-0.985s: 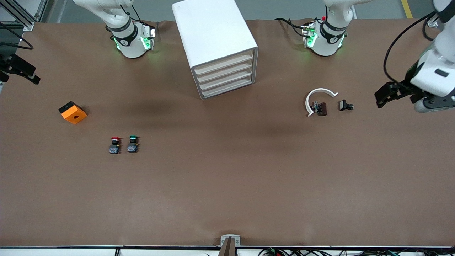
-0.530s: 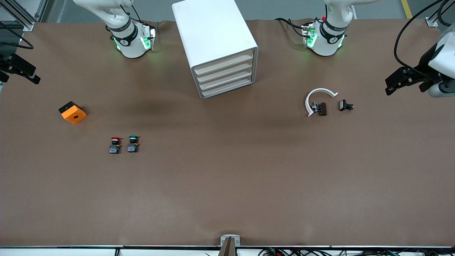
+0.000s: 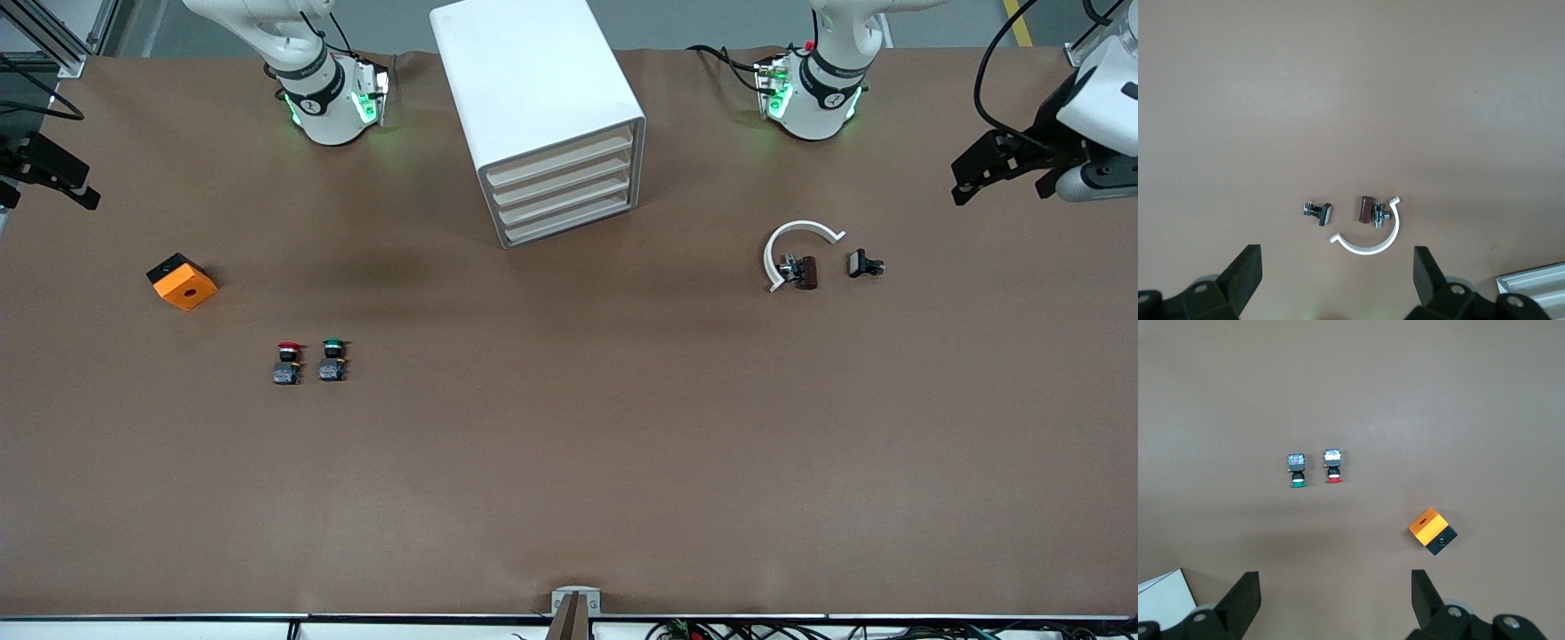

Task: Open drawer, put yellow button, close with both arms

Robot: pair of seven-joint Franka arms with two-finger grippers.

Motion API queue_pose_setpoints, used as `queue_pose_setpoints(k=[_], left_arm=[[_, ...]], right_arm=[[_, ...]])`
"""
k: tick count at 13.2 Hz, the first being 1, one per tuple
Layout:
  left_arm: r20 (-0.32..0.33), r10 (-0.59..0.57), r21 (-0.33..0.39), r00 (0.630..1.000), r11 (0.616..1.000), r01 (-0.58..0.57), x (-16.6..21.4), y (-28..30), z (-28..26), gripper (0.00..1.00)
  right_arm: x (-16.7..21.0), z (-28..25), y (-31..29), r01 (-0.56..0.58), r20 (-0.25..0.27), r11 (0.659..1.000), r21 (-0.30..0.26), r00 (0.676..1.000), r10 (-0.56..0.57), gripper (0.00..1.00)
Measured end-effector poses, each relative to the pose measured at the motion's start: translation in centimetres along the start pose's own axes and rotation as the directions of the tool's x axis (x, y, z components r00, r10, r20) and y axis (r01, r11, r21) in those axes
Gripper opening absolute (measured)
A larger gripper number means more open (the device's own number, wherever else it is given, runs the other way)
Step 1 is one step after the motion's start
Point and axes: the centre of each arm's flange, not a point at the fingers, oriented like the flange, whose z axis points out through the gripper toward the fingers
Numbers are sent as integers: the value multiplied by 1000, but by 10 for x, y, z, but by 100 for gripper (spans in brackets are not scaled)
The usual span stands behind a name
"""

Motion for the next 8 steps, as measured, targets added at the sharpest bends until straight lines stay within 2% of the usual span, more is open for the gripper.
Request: queue_pose_setpoints(k=[6,8], left_arm=[[6,-26,-30,1000,999,26,-11,-12,-11,100],[-5,-33,-35,999,999,32,-8,-15,-16,100]], right_arm=[[0,0,0,2,3,1000,2,1000,-2,100],[0,0,-2,2,4,1000,22,1000,-2,100]])
